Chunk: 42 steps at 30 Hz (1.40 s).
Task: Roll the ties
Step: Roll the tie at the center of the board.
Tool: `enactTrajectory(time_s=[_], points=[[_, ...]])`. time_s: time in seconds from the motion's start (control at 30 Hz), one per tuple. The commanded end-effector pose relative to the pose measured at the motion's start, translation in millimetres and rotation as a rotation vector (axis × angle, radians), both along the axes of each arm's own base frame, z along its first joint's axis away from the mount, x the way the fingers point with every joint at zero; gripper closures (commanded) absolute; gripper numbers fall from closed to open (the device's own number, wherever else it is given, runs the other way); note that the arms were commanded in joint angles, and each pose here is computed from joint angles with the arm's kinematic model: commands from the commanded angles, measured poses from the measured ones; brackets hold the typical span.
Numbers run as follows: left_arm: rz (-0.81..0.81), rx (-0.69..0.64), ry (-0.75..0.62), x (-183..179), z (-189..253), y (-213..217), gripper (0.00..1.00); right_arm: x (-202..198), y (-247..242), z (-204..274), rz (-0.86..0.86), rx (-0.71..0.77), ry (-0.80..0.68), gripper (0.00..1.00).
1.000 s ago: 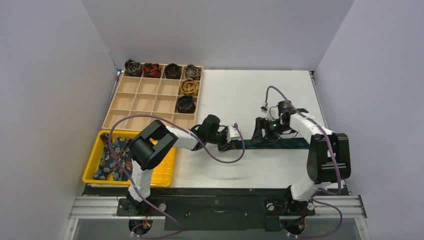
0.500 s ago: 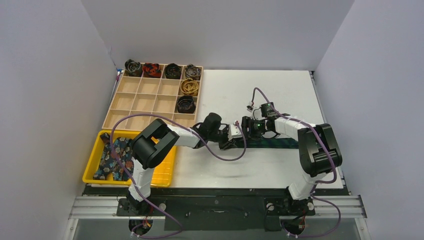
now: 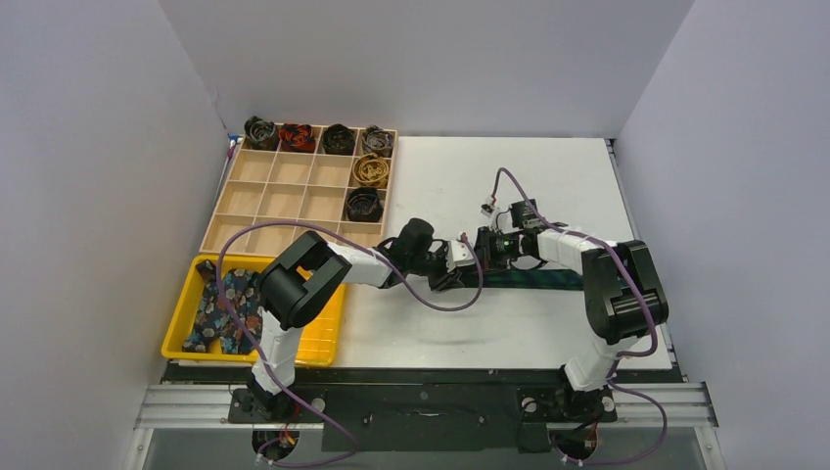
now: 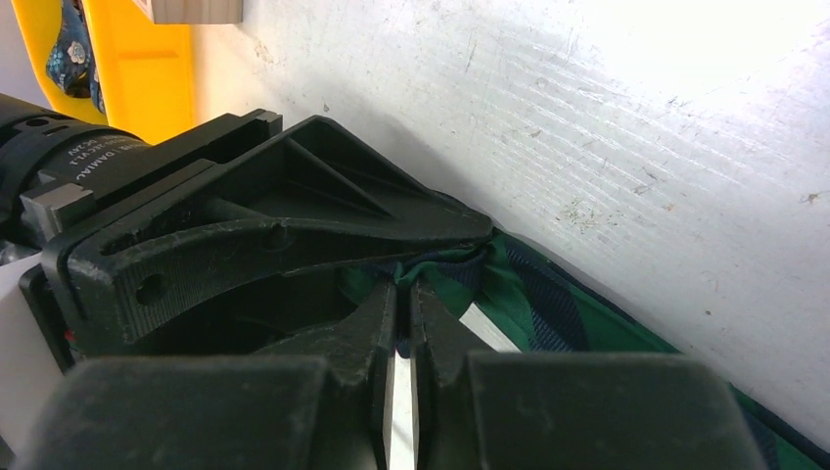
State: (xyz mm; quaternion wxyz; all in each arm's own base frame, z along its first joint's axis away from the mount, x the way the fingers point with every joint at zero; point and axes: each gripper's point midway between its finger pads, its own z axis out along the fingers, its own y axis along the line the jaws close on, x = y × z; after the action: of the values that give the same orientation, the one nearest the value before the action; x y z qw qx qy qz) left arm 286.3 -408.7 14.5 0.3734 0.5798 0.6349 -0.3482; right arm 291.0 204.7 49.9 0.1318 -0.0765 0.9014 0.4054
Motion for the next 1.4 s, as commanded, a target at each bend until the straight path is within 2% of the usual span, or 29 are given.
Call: enactTrajectory(time_s=[0.0,0.03,0.07,0.13,0.27,0.33,0.57,0.77,0.9,1.23,1.37], points=[[0.072,0.307,0.206,-37,-87,61,0.86,0,-28,-37,-0.001,-0.158,-0.013,1.0],[0.072,0.279,0.212,-37,-82,60,0.75,0,-31,-39,0.0,-0.169,-0.004,1.0],[0.076,0.249,0.218,-36,-73,57,0.7,-3,-35,-44,0.001,-0.192,0.019,1.0],[0.085,0.175,0.23,-34,-55,53,0.49,-6,-40,-51,-0.014,-0.223,0.052,1.0],[0.145,0.005,0.227,-29,-14,54,0.32,-12,-41,-60,-0.007,-0.257,0.075,1.0],[0.151,-0.059,0.183,-26,5,53,0.28,-16,-44,-67,-0.005,-0.265,0.106,1.0],[0.12,-0.063,0.135,-36,19,67,0.26,-23,-35,-78,0.01,-0.234,0.166,1.0],[0.234,-0.155,0.173,-23,28,87,0.26,-19,-1,-72,0.085,-0.13,0.102,1.0],[0.259,-0.211,0.135,-17,31,90,0.26,-21,17,-70,0.156,-0.098,0.077,1.0],[0.163,-0.293,0.072,-12,21,69,0.26,-28,22,-78,0.195,-0.098,0.104,1.0],[0.12,-0.289,0.096,-19,12,61,0.32,-25,23,-84,0.181,-0.107,0.124,1.0]])
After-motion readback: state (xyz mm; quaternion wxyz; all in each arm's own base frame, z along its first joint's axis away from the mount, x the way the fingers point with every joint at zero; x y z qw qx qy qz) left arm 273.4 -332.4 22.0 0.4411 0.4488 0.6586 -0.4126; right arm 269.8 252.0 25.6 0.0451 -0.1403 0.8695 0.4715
